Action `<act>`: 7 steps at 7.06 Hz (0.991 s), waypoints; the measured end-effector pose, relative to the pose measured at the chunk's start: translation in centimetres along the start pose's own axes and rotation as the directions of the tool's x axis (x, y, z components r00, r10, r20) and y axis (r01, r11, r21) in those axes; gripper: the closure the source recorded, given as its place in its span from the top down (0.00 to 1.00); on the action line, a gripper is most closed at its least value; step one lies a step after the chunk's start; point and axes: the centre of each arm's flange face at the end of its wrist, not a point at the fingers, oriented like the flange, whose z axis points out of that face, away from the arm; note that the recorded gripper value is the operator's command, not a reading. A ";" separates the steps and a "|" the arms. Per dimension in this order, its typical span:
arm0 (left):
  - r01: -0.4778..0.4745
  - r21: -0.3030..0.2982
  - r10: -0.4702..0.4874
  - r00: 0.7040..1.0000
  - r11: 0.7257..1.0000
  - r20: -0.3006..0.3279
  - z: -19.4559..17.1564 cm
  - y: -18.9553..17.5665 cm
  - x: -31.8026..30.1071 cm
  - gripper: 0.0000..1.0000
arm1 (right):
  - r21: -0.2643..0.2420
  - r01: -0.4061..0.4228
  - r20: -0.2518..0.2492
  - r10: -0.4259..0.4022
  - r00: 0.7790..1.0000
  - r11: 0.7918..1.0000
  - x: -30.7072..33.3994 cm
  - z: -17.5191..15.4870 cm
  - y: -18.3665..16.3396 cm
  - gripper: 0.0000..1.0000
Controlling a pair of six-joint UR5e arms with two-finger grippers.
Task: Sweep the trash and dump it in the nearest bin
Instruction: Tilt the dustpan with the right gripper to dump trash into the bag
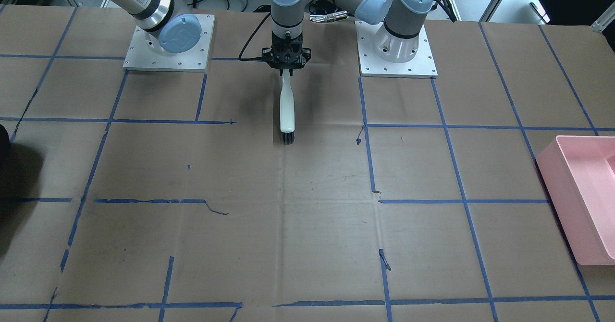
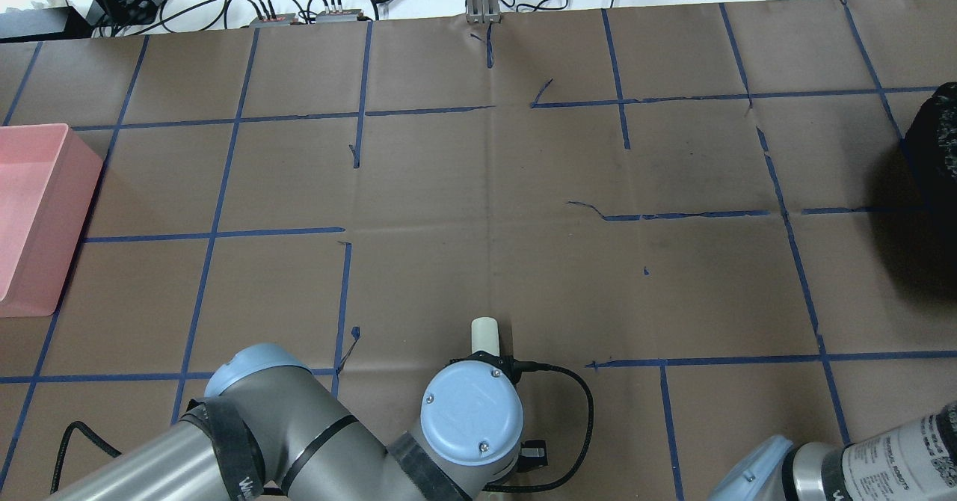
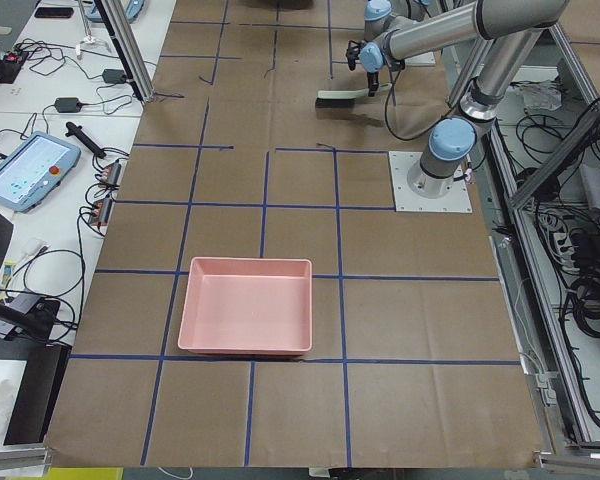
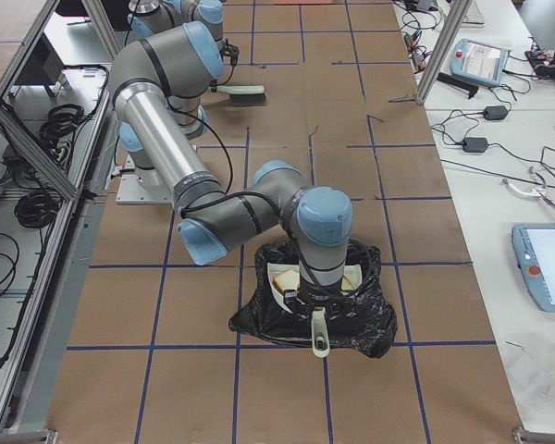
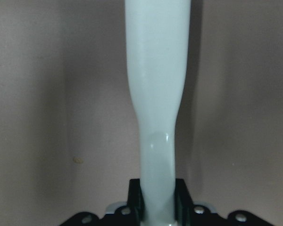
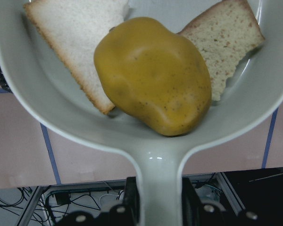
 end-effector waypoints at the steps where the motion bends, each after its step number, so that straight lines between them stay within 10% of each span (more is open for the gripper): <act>1: 0.002 -0.001 -0.002 1.000 1.000 0.002 0.1 -0.1 0.0 0.44 | -0.027 0.005 0.001 -0.005 1.000 1.000 0.2 -0.8 -0.3 0.00; 7: 0.008 0.042 -0.009 0.999 0.999 0.034 -0.3 -1.0 -0.3 0.90 | -0.227 0.013 0.002 -0.012 1.000 0.974 0.4 -2.8 -3.1 0.00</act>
